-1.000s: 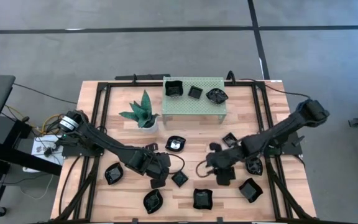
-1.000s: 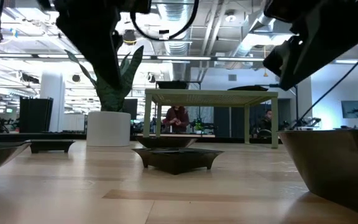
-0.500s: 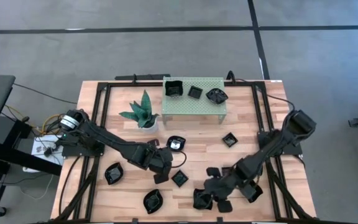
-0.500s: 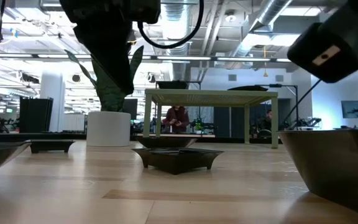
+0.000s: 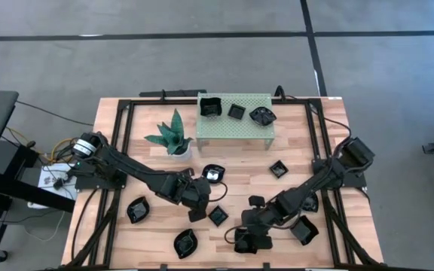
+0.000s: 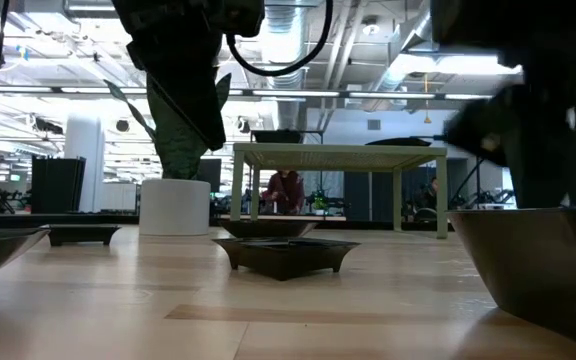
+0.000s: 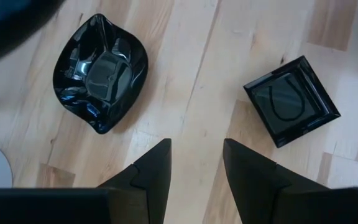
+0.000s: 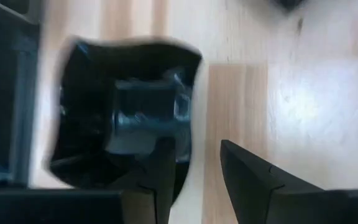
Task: Pick & Place Mini shaped plates
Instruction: Stack the distorted square plate on top of the other distorted square plate on the shelf
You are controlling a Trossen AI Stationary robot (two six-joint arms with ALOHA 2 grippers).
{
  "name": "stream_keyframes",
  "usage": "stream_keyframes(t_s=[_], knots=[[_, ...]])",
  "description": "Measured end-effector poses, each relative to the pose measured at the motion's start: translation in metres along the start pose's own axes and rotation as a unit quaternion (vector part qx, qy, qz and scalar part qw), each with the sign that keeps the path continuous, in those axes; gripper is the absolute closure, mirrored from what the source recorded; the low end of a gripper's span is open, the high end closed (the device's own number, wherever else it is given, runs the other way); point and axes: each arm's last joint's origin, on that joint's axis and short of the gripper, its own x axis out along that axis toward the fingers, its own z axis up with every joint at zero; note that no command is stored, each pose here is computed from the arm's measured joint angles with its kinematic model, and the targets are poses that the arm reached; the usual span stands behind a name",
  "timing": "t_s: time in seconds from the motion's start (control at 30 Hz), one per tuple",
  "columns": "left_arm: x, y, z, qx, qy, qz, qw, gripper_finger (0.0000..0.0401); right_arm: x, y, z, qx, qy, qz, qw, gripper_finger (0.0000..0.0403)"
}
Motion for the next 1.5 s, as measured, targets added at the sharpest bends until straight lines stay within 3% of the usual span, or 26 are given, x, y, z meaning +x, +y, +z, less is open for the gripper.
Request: stream_keyframes(t_s=[0.3,0.43,0.63,0.9,1.07,1.17,1.33,1.5], knots=[[0.0,-0.001,0.001,-0.003,-0.007,-0.004,1.0,0.0254,0.02,-0.012,0.001,0.002,0.03,0.005,1.0,0.0287],[0.0,-0.001,0.002,-0.004,-0.009,-0.005,1.0,0.0254,0.019,-0.016,0.004,-0.021,0.032,0.014,0.999,0.0316],[0.0,-0.001,0.002,-0.005,-0.012,-0.007,1.0,0.0254,0.018,-0.025,0.008,-0.019,0.046,0.036,0.998,0.0392],[-0.001,-0.006,0.006,-0.013,-0.028,-0.037,0.999,0.0254,0.011,-0.045,0.02,-0.01,0.031,0.032,0.999,0.0395],[-0.005,-0.019,0.008,-0.013,-0.041,-0.095,0.995,0.0254,0.002,-0.065,0.032,0.024,0.003,0.0,1.0,0.0397],[-0.009,-0.027,0.006,-0.003,-0.055,-0.111,0.992,0.0254,-0.007,-0.08,0.037,0.089,0.002,-0.011,0.996,0.0396],[-0.014,-0.036,0.012,0.084,-0.113,-0.13,0.981,0.0254,-0.033,-0.105,0.049,0.175,-0.035,-0.023,0.984,0.0401],[-0.012,-0.029,0.024,0.159,-0.162,-0.104,0.968,0.0254,-0.049,-0.121,0.056,0.215,-0.062,-0.023,0.974,0.0399]])
